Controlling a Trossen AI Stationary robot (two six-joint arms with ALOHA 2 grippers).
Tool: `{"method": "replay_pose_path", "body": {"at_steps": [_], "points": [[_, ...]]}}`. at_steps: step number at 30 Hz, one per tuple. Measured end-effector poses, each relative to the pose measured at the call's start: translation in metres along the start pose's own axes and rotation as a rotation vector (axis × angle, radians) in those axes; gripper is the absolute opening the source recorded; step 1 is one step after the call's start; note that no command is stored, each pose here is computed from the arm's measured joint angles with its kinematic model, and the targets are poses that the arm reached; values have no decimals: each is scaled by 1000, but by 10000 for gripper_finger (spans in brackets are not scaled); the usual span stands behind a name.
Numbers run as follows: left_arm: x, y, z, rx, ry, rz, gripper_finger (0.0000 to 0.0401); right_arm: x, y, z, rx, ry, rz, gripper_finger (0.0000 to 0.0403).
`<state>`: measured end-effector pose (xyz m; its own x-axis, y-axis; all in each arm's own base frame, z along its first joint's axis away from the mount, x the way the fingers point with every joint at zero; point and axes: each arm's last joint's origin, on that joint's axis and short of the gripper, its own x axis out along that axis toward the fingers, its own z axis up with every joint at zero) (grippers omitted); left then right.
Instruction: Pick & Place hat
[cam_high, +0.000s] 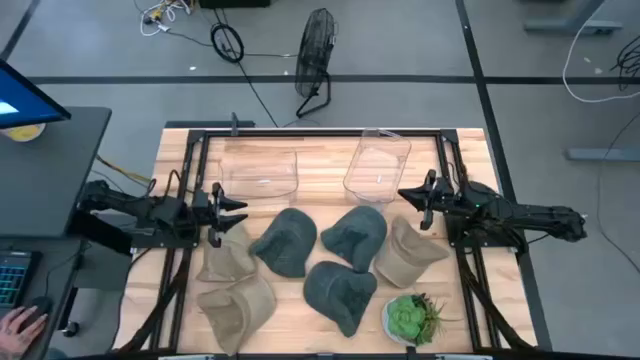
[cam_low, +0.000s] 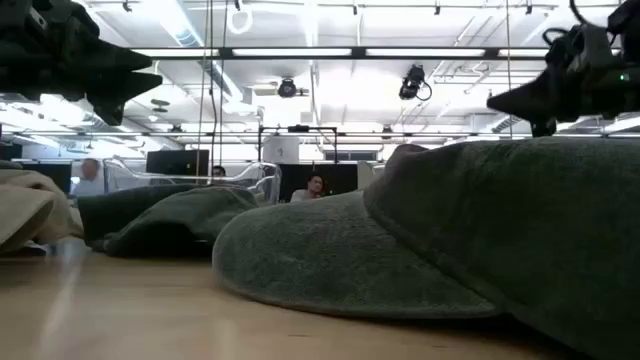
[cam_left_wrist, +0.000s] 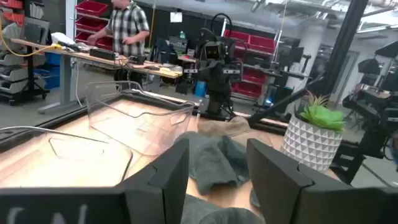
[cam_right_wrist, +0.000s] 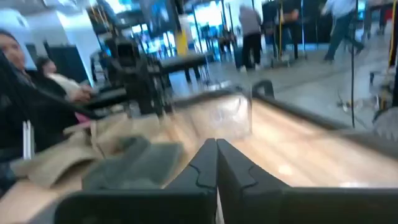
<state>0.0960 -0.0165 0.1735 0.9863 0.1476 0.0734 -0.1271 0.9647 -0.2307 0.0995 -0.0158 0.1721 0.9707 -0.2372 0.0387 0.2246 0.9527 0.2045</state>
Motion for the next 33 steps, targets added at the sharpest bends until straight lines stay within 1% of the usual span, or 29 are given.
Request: {"method": "replay_pose_path", "body": {"at_steps": [2, 4, 8, 11, 14, 18, 20, 22, 25, 27, 30, 33], "points": [[0, -1, 3, -11, -24, -4, 165, 0, 2, 8, 7, -76, 20, 4], [0, -1, 7, -6, -29, -5, 165, -1, 4, 14, 1, -136, 66, 11], [-3, -4, 30, -35, -95, -18, 165, -2, 6, 20, -27, -193, 129, 41], [-5, -6, 42, -30, -84, -30, 165, -3, 9, 24, -22, -234, 180, 70], [-4, -10, 58, -3, -71, -28, 165, -3, 11, 33, -21, -252, 195, 97], [8, -20, 77, 69, -10, -17, 165, -1, 17, 61, -46, -251, 209, 119], [16, -26, 86, 92, 40, -9, 165, 5, 22, 76, -62, -189, 209, 122], [26, -32, 90, 94, 121, -7, 165, 15, 28, 85, -74, -83, 207, 123], [39, -41, 92, 89, 240, -61, 165, 37, 36, 91, -79, 125, 205, 123], [47, -47, 92, 79, 294, -86, 165, 53, 42, 87, -76, 290, 199, 123], [57, -50, 86, 96, 334, -79, 165, 74, 51, 76, -99, 508, 196, 123], [64, -51, 79, 140, 369, -57, 165, 95, 63, 61, -138, 623, 223, 123]]}}
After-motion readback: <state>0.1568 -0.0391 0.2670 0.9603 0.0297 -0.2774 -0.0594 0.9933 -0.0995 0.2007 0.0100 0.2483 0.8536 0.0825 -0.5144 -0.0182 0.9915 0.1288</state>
